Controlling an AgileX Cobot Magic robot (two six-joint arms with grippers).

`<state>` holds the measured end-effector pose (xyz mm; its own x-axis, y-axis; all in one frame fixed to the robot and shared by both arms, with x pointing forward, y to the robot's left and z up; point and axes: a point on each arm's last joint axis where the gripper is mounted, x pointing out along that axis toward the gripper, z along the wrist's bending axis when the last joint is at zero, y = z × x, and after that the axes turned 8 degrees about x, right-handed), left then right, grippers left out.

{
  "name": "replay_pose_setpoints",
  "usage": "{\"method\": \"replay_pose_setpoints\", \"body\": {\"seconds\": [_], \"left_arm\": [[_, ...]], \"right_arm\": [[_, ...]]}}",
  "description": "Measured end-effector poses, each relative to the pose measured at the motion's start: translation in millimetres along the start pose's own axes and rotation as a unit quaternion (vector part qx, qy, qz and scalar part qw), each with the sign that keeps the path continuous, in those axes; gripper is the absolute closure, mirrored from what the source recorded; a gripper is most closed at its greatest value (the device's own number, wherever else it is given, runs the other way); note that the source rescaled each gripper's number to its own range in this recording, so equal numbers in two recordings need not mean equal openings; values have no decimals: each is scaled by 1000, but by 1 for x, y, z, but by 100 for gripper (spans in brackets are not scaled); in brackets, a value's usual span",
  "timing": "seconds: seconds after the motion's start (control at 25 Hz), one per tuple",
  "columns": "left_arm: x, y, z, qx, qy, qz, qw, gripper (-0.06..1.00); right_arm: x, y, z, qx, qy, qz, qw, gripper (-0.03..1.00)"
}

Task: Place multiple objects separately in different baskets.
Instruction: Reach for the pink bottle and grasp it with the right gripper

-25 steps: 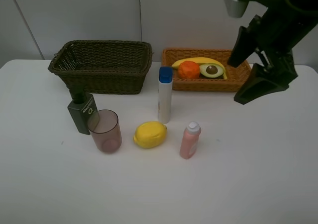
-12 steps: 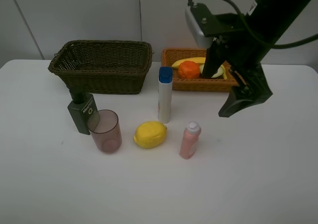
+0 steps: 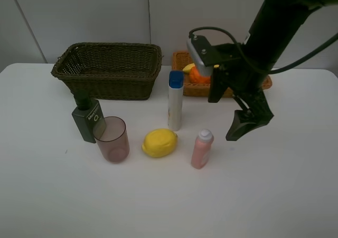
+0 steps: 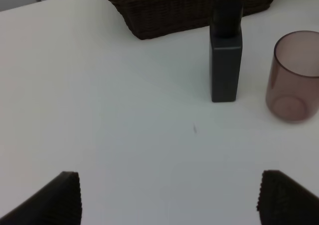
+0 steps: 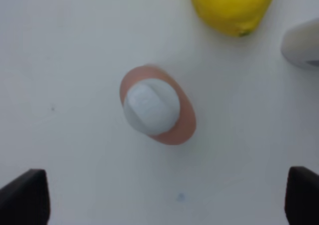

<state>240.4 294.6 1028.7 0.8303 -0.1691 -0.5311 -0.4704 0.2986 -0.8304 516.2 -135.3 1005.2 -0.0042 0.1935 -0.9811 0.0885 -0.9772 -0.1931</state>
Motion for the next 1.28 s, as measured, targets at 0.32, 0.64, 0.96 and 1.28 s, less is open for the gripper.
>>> {"method": "replay_pose_setpoints", "body": {"seconds": [0.32,0.64,0.96,1.28], "left_arm": [[0,0,0,0,0,0,1000,0],[0,0,0,0,0,0,1000,0],[0,0,0,0,0,0,1000,0],[0,0,0,0,0,0,1000,0]], "right_arm": [[17,3,1,-4,22,-12,1000,-3],[26,2,4,-38,22,-36,998,-3],[50,3,0,-30,-12,-28,999,-3],[68,4,-4,-15,-29,-32,999,-3]]}}
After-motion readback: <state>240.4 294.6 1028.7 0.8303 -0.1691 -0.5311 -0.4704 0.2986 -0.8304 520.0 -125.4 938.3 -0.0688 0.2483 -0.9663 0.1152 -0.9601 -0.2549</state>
